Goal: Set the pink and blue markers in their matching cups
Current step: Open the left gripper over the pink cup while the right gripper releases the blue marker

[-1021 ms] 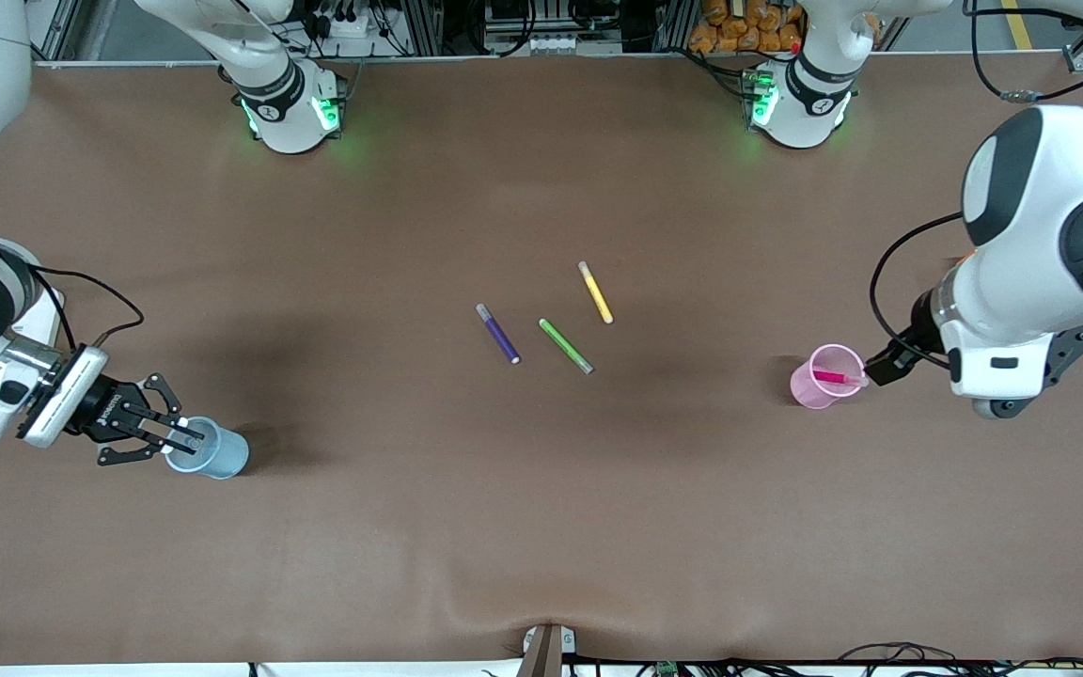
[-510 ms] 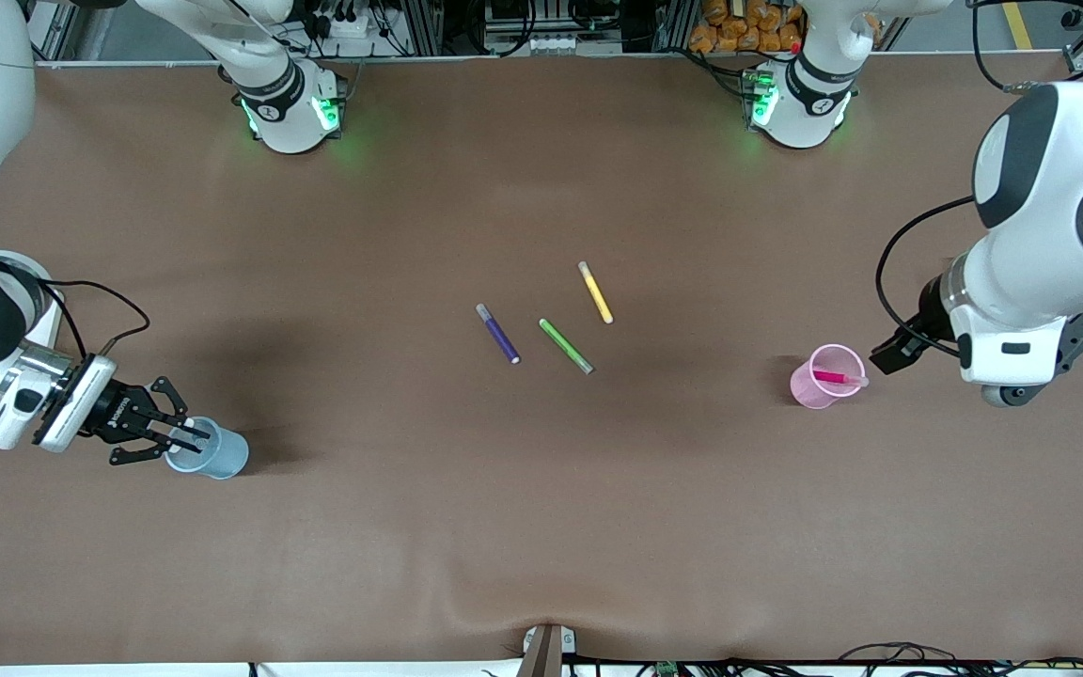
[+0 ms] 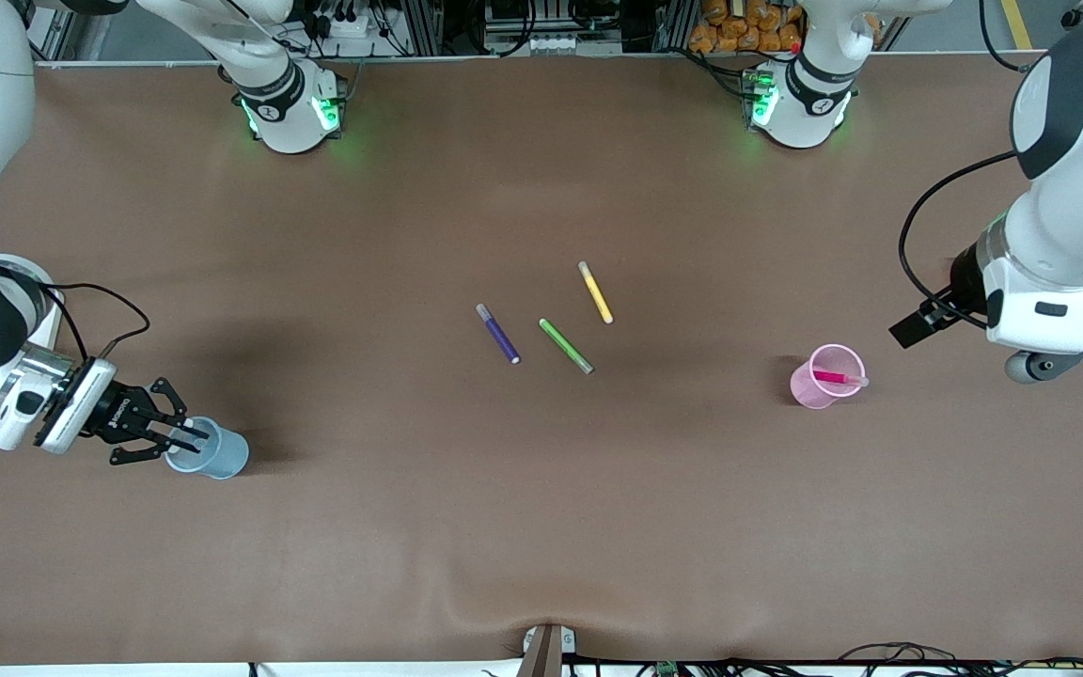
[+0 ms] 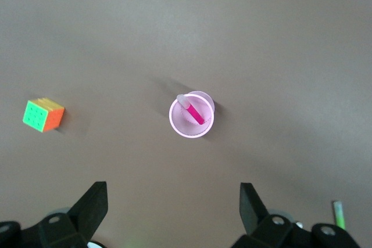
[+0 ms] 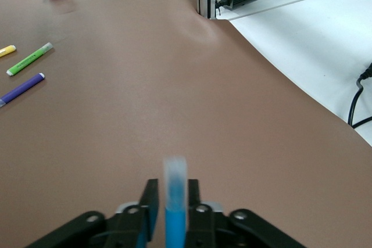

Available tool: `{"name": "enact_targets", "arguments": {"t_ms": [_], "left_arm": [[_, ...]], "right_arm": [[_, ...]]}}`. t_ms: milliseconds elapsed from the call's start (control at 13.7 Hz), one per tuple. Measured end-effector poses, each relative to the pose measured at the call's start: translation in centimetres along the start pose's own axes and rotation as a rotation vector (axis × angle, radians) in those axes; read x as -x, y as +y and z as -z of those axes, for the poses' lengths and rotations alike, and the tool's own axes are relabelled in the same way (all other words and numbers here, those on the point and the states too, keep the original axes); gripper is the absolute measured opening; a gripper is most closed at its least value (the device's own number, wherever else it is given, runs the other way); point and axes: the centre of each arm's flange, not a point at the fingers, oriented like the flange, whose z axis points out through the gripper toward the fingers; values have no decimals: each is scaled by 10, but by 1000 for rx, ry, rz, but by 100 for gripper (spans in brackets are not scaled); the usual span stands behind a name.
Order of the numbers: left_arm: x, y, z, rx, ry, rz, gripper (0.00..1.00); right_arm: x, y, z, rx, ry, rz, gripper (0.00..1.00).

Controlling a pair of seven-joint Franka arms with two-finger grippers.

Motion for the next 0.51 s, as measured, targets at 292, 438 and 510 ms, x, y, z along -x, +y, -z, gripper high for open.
{"name": "enact_targets", "arguments": {"t_ms": [292,438,510], "left_arm": [[-8,-34,21,18,31,-207,100],[-10,-55,32,48,31,-273,100],[-9,-63,36,73,15,-291,100]], "right_arm": [[-6,4,5,11,4,-8,78],[-13,7,8,17,2,-32,98],[-18,9,11,20,-6,-49,100]]}}
